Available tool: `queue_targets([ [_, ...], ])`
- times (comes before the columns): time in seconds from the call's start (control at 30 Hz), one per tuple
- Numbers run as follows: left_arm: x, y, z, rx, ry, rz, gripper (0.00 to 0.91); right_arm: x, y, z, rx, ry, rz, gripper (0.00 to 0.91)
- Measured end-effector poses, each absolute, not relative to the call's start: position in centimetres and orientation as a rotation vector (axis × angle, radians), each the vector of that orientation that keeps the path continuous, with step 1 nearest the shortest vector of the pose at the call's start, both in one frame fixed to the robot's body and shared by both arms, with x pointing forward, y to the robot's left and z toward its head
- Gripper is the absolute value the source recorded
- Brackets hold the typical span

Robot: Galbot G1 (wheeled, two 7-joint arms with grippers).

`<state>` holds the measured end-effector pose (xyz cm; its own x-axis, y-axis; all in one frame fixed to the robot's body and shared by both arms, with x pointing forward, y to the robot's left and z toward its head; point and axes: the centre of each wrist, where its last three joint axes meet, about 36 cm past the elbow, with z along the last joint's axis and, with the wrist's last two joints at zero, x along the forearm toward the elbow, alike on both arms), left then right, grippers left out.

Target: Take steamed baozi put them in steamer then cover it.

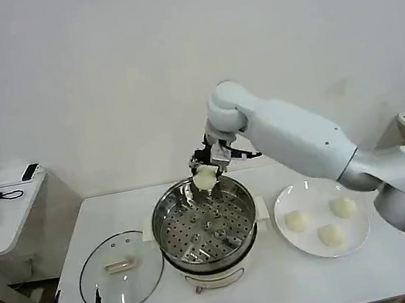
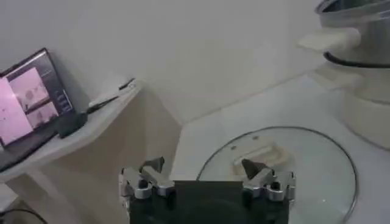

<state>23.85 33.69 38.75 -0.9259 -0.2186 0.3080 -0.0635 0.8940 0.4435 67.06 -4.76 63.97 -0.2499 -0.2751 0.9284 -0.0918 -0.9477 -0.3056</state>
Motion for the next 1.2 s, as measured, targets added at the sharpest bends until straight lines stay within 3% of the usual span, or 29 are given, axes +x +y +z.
queue_targets([
  [0.97, 23.9, 33.8, 38.1, 0.212, -2.692, -0.595, 0.907, 67.8, -1.7, 59.1, -1.911, 0.524, -2.288, 0.675],
  [1.0, 23.9, 33.8, 38.0, 0.212, -2.691, -0.594, 0.907, 67.9, -1.6, 59.0, -1.911, 0.528, -2.286, 0.856],
  [1.07, 24.0, 33.8, 38.0, 0.212, -2.691, -0.594, 0.907, 67.9, -1.5, 58.9, -1.913, 0.530, -2.285, 0.907],
  [1.2, 24.1, 33.8, 38.0, 0.207, -2.692, -0.591, 0.907, 68.1, -1.7, 59.0, -1.914, 0.536, -2.290, 0.907],
])
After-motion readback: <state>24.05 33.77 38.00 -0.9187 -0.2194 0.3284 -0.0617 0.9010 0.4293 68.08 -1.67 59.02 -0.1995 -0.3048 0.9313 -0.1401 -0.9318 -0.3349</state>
